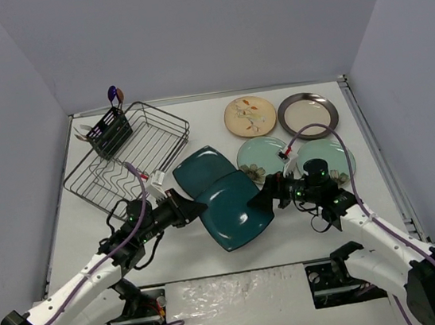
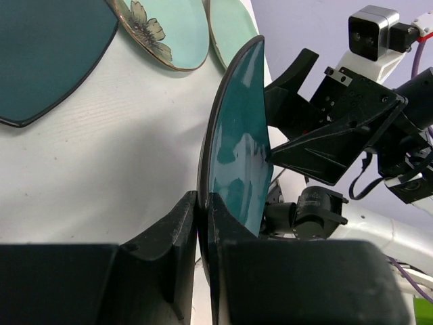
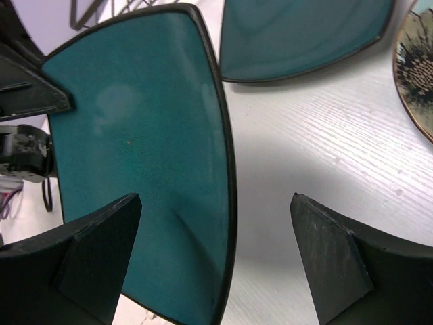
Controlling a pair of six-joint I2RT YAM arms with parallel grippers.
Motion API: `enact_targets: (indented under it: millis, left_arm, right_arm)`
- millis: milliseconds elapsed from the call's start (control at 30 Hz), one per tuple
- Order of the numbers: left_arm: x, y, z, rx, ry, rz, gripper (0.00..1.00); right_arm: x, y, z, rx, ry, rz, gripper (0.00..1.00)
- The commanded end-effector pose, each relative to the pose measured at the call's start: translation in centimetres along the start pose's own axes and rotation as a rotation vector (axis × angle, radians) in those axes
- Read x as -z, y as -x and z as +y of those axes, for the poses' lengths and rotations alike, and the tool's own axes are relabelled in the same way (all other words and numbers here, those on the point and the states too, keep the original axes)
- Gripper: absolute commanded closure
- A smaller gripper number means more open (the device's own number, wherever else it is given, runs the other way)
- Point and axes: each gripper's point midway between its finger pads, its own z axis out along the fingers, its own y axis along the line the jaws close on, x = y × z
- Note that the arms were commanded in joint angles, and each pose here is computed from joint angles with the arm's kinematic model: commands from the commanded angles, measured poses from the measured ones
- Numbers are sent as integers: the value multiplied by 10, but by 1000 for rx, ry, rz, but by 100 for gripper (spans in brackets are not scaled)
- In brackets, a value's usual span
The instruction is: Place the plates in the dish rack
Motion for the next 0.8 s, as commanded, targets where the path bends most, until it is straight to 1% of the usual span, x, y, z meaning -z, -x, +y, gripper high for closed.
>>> enact_targets:
  millis: [0,233,300,467,533,600,667,700,767]
  left_arm:
    - [21,53,-100,-99,-344,-119,100]
    - [23,57,-108,-134,-396,-108,100]
    - [22,56,-110,-138,-410,-100,100]
    - [23,59,-113,-157,-429,-110,100]
    - [24,61,-113,-167,-427,-116,100]
    - [23,61,-112,-173,-422,-118,100]
    - [23,62,-109,-179,-410,-120,100]
    - [22,62,-107,-185,-399,-118,100]
    - [23,63,-106,-190,-396,-123,100]
  right_arm:
    - [-1,21,30,62,150,-66,15]
    - [-4,17,36,39,209,-42,22]
    - [-5,17,38,35,221,-37,27]
    - [-6,13,42,35,244,-23,37]
    - [-6,12,43,36,250,-20,37]
    - [-5,13,45,39,255,-21,36]
    - [-4,15,45,40,245,-27,26]
    - [-4,16,44,43,238,-30,23]
    - [-3,16,44,49,230,-30,23]
